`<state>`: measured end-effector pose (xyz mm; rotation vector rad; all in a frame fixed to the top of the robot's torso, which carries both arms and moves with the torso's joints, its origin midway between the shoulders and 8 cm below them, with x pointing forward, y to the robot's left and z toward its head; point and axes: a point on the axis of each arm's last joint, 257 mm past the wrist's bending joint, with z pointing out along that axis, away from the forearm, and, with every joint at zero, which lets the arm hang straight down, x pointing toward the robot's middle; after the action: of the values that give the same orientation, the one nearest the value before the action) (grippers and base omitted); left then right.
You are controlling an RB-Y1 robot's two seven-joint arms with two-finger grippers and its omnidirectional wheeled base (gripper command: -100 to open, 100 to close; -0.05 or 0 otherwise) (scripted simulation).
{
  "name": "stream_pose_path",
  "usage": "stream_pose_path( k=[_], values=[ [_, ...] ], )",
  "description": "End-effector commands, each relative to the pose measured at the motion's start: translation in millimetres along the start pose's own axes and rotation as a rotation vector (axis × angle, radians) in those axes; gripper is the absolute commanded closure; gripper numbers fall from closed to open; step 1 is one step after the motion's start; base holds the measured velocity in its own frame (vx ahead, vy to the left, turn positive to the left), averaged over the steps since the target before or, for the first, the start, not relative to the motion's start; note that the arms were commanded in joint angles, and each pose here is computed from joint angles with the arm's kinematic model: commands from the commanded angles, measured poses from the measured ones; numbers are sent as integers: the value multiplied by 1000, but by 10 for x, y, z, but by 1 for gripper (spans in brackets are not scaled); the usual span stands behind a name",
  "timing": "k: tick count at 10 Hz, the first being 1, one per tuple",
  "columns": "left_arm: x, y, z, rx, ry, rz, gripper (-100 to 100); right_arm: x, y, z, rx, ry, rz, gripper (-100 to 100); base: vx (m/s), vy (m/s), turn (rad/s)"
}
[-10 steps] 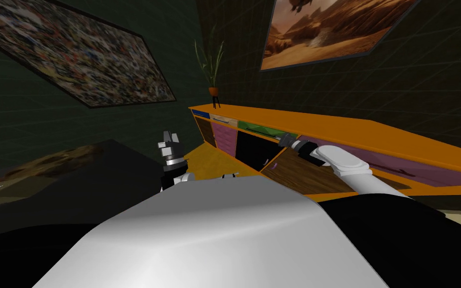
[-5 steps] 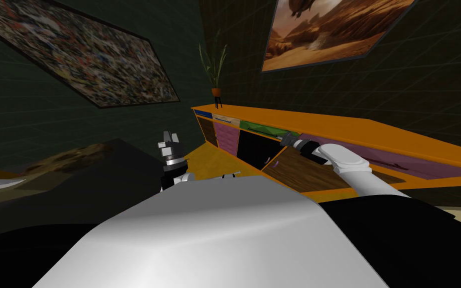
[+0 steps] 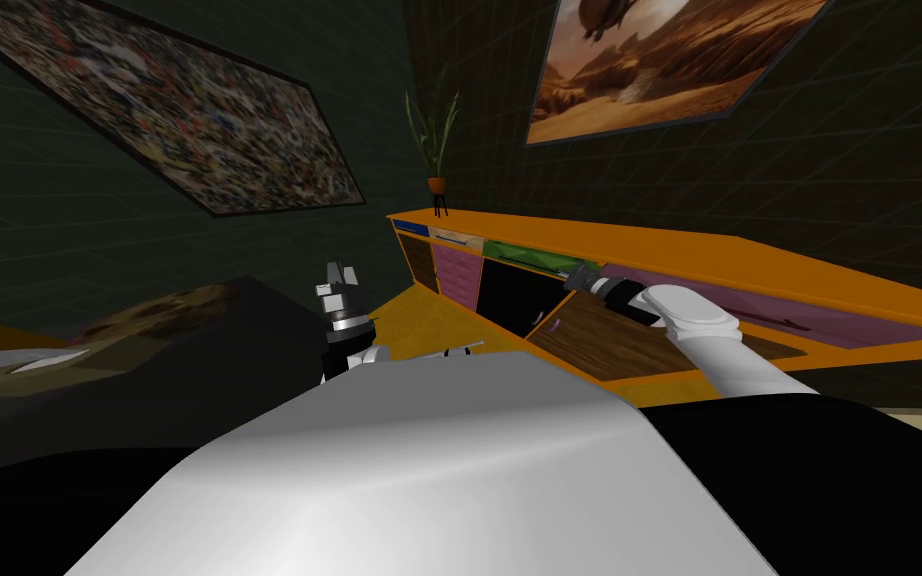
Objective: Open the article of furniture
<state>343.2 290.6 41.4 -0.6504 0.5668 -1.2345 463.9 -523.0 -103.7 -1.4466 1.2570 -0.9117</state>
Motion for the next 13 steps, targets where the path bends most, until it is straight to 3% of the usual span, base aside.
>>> stream_pose_path(
  k=[1,8,9,13],
  values=[
    [0,0,0,0,0,0,0,96,14,-4,-6,-8,0,100,-45,84,5],
    [0,0,0,0,0,0,0,352,3,-30,1,-1,15,100,-49,79,2],
    [0,0,0,0,0,0,0,504,-91,-70,-2,35,24,-100,-78,-24,276],
    [0,0,0,0,0,0,0,783,-308,-154,0,105,40,-100,-128,-18,189]
  ],
)
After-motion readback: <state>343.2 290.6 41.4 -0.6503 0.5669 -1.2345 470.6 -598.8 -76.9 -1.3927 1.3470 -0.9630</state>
